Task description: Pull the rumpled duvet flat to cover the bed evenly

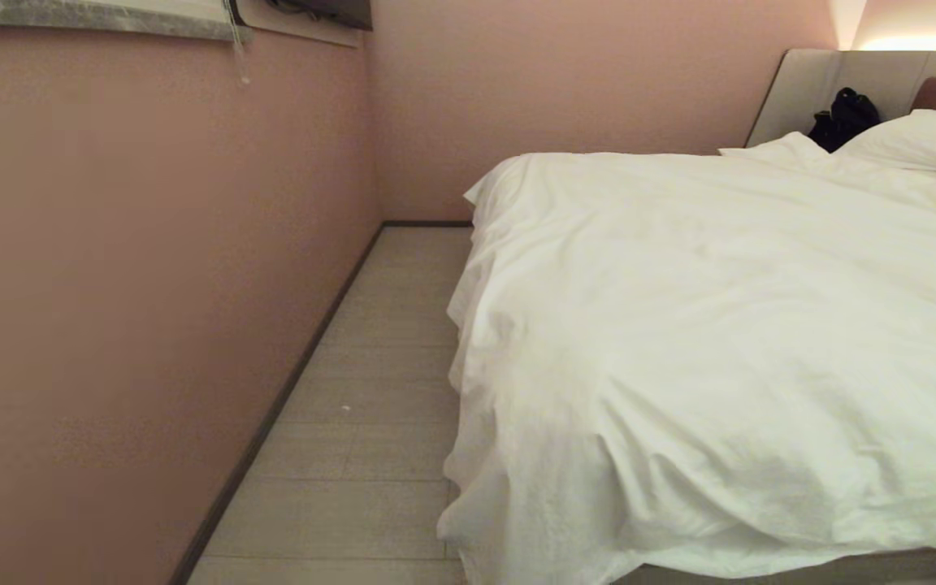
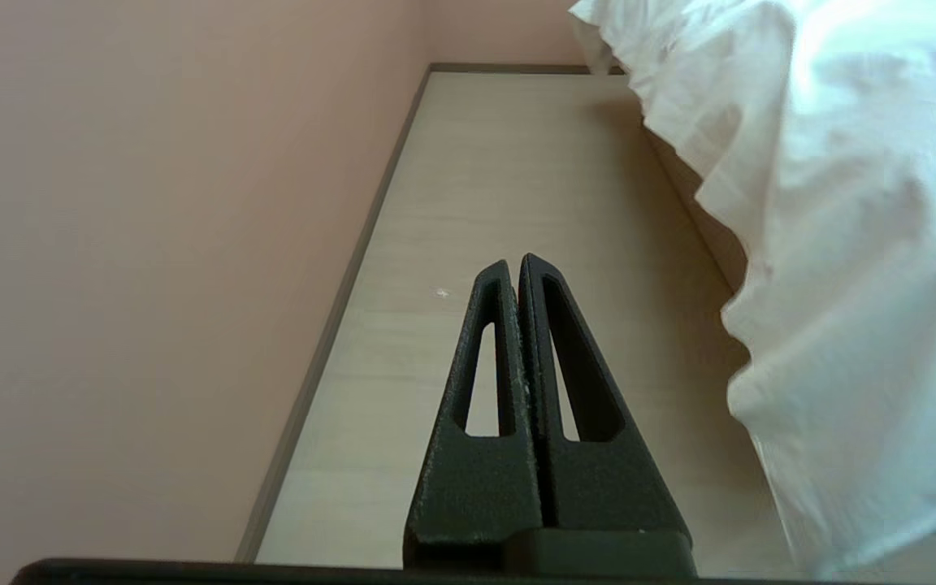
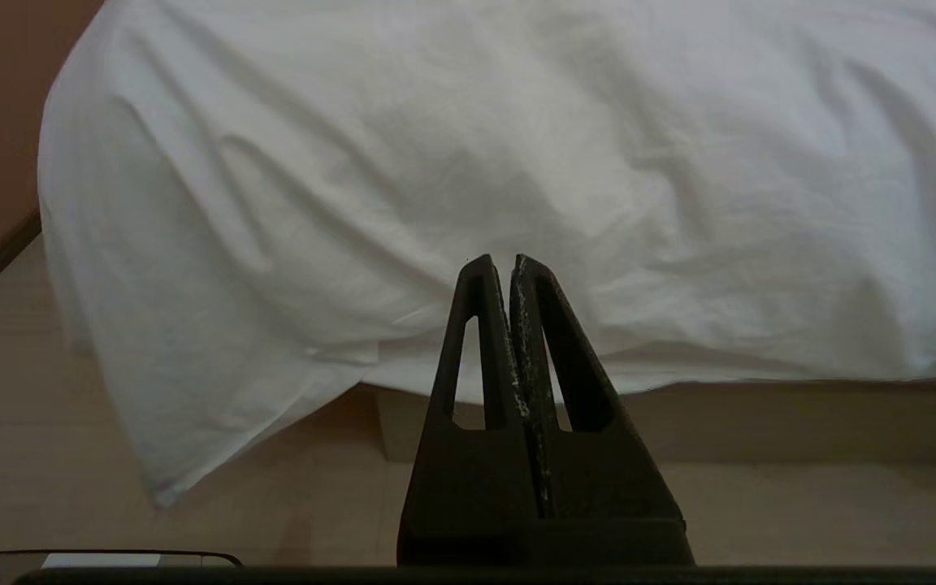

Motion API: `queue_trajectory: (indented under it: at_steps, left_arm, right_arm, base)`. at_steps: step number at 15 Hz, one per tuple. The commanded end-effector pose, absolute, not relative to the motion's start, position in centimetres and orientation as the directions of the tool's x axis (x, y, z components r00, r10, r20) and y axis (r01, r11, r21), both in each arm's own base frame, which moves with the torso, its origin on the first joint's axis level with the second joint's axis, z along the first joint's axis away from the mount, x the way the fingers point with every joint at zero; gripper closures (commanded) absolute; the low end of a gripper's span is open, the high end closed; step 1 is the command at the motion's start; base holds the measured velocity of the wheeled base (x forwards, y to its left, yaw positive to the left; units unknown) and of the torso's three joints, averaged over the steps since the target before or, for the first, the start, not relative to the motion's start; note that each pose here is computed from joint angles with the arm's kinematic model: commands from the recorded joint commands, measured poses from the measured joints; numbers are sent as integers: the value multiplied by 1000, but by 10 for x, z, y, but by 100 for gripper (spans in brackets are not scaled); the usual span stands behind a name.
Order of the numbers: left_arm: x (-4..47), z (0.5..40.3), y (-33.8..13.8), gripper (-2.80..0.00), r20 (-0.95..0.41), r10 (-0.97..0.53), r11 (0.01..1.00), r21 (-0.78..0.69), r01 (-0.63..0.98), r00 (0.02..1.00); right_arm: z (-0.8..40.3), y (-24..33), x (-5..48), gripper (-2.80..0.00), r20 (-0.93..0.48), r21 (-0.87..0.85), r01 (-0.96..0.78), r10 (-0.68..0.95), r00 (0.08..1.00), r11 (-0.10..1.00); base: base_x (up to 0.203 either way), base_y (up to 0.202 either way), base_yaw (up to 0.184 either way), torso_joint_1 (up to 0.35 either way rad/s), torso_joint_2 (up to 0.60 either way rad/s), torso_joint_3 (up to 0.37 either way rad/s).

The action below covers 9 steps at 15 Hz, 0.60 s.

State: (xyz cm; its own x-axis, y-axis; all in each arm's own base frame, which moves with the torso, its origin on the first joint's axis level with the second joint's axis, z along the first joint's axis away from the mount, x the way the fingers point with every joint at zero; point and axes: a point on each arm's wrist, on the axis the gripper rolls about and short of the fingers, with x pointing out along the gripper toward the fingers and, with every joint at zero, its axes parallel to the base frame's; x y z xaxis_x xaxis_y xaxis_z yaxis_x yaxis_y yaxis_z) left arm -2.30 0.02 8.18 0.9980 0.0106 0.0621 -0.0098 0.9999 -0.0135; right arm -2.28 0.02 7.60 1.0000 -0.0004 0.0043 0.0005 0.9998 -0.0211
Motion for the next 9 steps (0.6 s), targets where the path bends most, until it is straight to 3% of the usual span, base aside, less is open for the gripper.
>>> queue_trajectory:
  at_steps: [1,9]
  left_arm:
    - [-23,82,0,0,63,11,1000,-14,-10,998]
    - [-23,82,0,0,63,11,1000,-13,-10,998]
  right_arm:
    - [76,0,-23,0,5,-21,0,0,1000,1000]
    - [76,0,-23,0,5,-21,0,0,1000,1000]
  base:
    - [-192,0,3,6,2,2]
    - [-193,0,1,0,2,1]
